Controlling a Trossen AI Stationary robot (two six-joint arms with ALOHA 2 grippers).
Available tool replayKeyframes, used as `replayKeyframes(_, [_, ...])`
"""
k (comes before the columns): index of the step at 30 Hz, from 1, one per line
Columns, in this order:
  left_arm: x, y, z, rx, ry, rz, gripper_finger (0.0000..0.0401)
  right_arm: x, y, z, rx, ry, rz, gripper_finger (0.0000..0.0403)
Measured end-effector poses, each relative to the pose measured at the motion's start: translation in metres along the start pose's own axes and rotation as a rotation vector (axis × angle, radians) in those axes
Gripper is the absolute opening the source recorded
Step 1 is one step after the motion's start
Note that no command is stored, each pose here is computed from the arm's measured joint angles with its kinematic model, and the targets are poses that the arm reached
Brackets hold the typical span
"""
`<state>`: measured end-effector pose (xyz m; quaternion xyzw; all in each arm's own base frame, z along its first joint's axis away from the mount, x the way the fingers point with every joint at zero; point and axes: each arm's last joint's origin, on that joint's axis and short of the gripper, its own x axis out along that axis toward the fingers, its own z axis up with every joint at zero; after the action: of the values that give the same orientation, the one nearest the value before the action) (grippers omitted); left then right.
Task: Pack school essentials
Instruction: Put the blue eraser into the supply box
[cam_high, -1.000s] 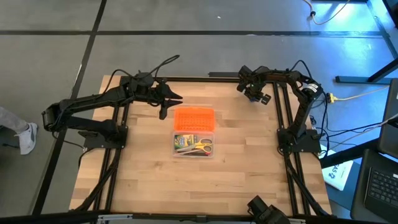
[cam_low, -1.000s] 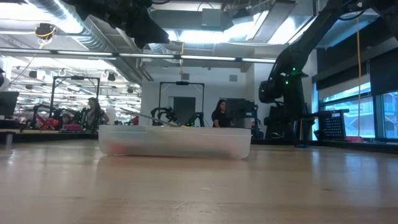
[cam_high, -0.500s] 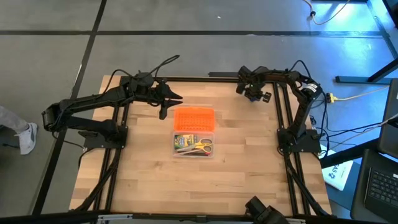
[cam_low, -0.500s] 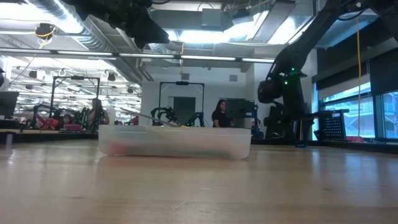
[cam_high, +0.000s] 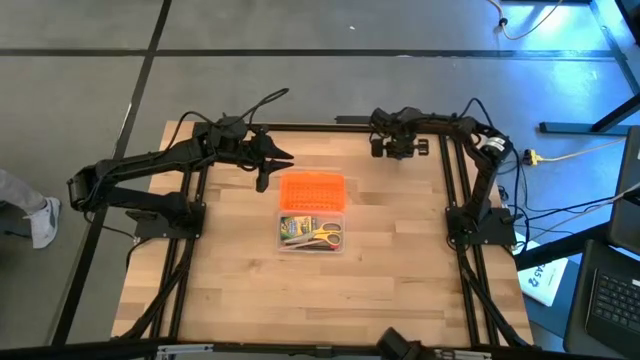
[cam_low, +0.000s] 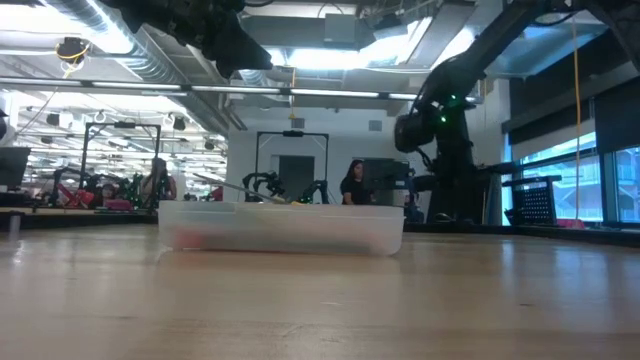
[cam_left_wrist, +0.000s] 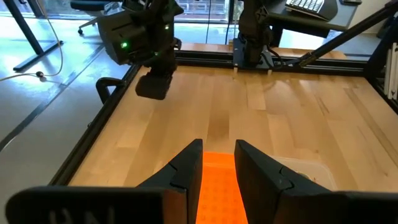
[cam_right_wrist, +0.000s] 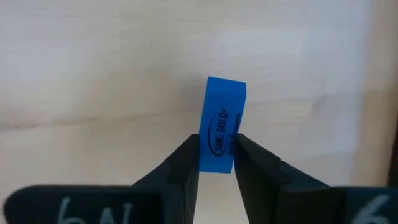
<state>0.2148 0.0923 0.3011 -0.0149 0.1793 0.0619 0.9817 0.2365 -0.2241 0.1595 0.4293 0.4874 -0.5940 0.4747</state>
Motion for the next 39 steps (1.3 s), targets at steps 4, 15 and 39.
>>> replayKeyframes(4, [0.000, 0.000, 0.000, 0.000, 0.000, 0.000, 0.0086, -0.016, 0.016, -0.010, -0.170, -0.028, 0.031, 0.0096])
replayKeyframes(15, [-0.013, -0.004, -0.003, -0.013, 0.041, -0.012, 0.0086, -0.096, 0.068, -0.061, -0.844, -0.125, 0.202, 0.0096])
replayKeyframes(39, [-0.045, -0.037, -0.004, -0.058, 0.083, -0.143, 0.0086, -0.172, 0.129, -0.224, -1.580, -0.419, 0.678, 0.0096])
